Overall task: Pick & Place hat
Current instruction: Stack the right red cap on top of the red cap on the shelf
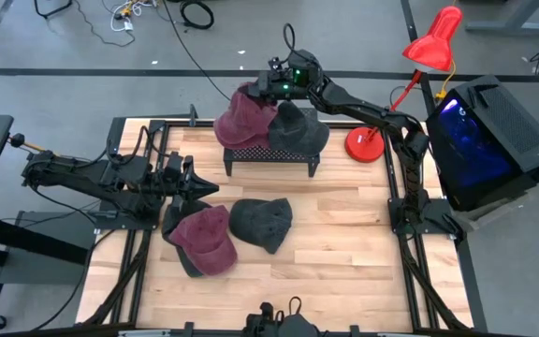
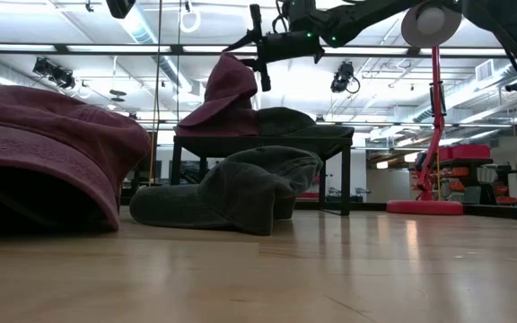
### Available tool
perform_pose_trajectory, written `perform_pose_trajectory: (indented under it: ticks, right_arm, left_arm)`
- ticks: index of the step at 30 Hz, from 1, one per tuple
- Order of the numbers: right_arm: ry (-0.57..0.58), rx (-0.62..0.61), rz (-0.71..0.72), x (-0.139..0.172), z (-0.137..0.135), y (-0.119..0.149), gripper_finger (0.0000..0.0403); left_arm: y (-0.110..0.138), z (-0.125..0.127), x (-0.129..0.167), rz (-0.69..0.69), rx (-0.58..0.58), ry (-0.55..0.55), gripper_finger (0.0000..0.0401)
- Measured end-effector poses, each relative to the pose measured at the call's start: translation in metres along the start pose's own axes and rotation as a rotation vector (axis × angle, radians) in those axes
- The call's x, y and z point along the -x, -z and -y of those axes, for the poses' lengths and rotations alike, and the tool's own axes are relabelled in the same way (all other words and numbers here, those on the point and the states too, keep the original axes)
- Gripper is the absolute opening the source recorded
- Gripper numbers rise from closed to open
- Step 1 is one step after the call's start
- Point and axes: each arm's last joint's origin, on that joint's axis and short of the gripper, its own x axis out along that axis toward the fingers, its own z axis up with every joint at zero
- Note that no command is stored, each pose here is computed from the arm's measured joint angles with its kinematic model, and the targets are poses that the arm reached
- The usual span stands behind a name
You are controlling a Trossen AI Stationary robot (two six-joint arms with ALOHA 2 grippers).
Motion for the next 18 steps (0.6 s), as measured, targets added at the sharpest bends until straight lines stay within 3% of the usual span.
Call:
perform_pose_trajectory:
  ticks: [18]
  right_arm:
    - [0.035, -0.016, -0.003, 0.0011, 0.0031, 0.0002, 0.0216]
  left_arm:
    - [0.0, 0.0, -0.0001, 0.0, 0.0, 0.0, 0.0011]
